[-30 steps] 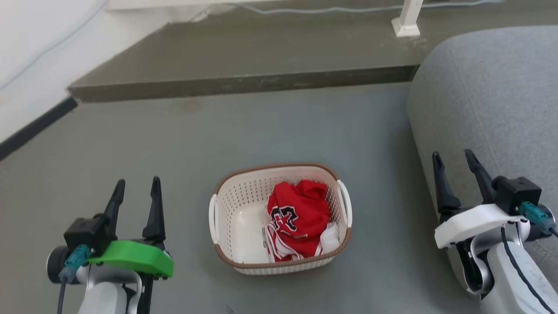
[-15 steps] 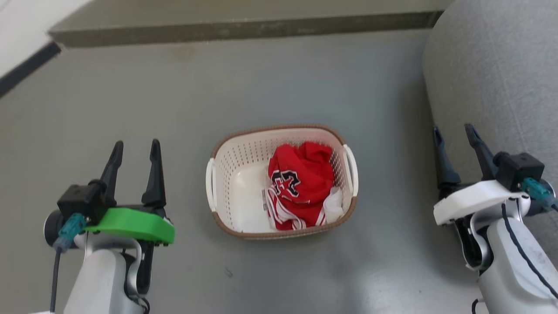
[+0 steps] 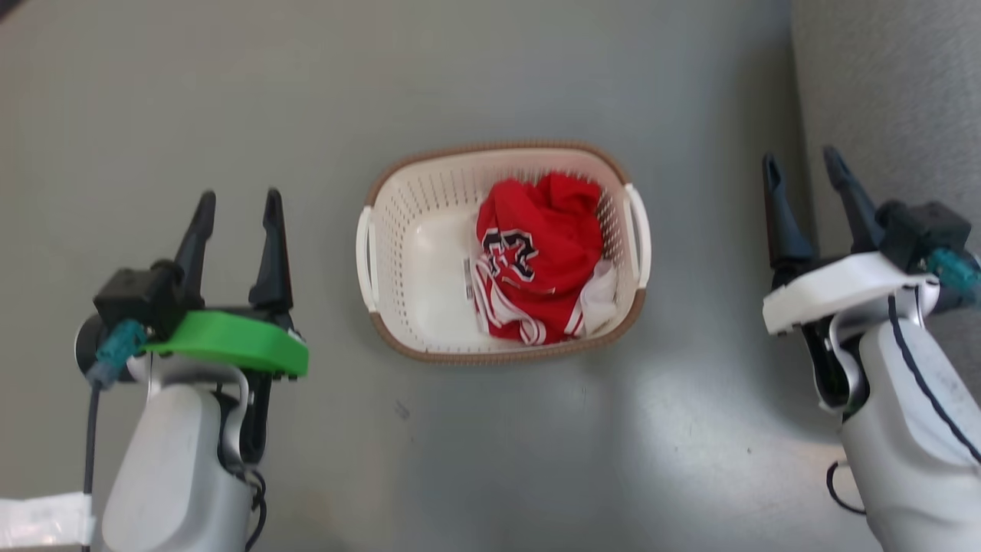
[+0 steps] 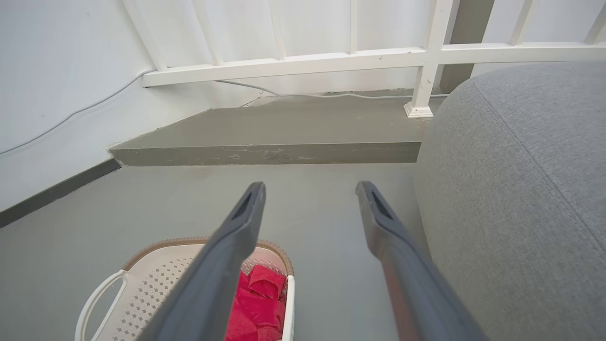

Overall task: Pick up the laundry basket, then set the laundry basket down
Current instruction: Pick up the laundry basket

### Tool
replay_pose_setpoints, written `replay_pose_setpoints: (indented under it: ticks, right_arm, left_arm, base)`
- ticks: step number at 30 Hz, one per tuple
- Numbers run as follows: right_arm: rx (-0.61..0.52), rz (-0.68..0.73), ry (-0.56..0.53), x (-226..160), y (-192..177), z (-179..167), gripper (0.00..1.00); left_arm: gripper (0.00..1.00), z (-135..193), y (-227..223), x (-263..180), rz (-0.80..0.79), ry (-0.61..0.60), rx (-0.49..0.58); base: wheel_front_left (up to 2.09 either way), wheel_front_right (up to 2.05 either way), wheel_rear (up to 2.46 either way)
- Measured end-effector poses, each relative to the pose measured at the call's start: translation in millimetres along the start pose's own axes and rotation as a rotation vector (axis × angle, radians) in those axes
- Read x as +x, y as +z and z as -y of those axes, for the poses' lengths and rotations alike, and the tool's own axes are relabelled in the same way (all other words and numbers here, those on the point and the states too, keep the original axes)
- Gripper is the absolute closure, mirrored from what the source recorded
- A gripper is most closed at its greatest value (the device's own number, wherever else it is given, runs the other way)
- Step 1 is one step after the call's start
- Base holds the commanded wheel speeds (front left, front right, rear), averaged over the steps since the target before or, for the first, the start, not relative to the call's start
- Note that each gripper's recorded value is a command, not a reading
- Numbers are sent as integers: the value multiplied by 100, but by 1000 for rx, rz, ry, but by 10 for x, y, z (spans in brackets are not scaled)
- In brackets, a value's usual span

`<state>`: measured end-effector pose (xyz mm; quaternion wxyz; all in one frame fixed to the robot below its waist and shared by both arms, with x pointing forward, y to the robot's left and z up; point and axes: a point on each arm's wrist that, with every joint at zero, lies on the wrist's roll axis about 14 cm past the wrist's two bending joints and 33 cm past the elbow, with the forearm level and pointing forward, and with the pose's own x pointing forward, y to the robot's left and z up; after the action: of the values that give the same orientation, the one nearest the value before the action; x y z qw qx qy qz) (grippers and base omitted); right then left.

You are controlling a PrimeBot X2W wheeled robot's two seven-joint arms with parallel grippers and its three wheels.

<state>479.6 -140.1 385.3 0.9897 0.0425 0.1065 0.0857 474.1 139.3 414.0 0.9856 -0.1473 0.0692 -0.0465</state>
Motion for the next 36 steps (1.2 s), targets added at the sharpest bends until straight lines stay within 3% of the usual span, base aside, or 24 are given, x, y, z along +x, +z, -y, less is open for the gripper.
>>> replay_pose_setpoints:
  ticks: [14,25,36]
  right_arm:
    - [-2,-44,32,559,-355,-1,0]
    - [15,-139,55,918,-859,-7,0]
    - [19,-326,72,848,-1617,-20,0]
  left_arm:
    - [0,-46,-475,477,-89,-25,-21]
    - [0,-44,-948,940,-208,-55,-51]
    - [0,-191,-1836,784,-462,-22,-88]
  base:
    - [0,0,0]
    - [0,0,0]
    - [0,0,0]
